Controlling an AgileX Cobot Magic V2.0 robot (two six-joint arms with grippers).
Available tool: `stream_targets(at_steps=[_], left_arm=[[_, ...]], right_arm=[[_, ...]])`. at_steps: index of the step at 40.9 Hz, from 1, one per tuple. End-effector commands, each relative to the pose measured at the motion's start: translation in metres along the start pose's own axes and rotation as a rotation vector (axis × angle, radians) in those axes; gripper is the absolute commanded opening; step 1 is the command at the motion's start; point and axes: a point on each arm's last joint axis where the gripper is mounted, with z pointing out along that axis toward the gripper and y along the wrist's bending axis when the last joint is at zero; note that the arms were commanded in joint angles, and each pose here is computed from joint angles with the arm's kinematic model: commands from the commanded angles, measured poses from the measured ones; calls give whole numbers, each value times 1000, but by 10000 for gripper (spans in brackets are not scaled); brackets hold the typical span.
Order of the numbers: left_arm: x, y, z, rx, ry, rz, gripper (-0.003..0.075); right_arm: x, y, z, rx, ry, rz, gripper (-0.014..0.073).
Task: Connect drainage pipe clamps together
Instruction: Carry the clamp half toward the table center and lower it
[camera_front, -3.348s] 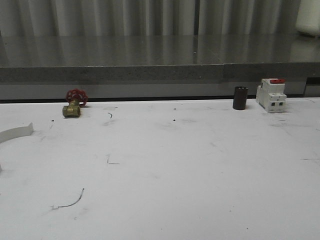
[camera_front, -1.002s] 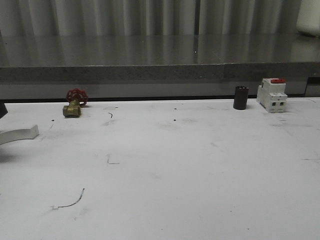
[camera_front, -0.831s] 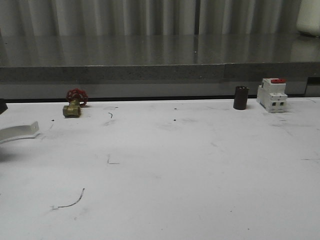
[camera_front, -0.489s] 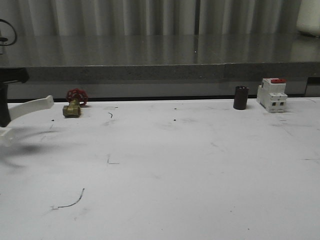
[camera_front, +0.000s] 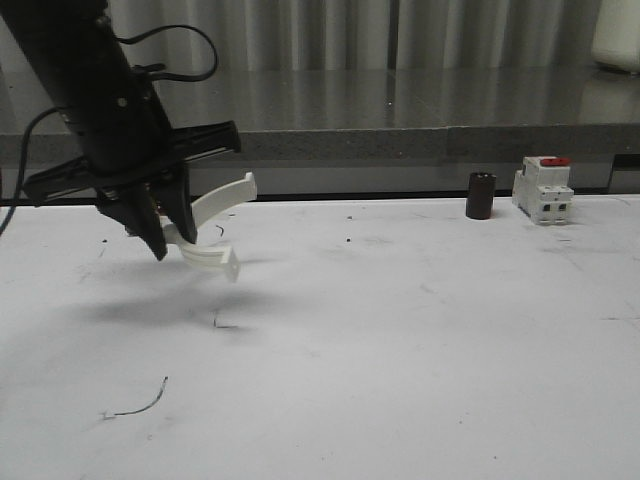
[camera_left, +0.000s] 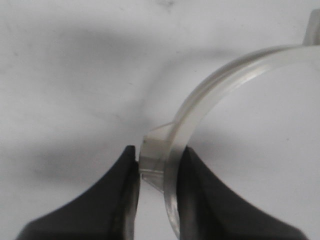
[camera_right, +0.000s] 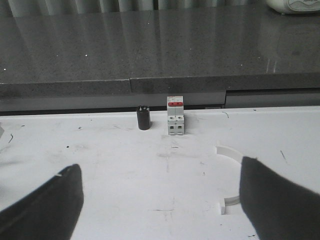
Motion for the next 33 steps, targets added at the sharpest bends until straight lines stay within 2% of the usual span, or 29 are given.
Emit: stream_targets(at_steps=[1,10,18,33], left_arm=[[-4,-15,-13,48,-56,-58,86],[-4,-20,8,-22,-14,-31,86],[-6,-32,15,-16,-13,-10,86],[-5,-32,26,-60,40,-12,86]], right_arm=[[-16,1,-1,2,-91,-11,652],[-16,1,-1,2,-91,-11,652],[-16,1,-1,2,-91,-11,652],[-16,1,-1,2,-91,-11,652]])
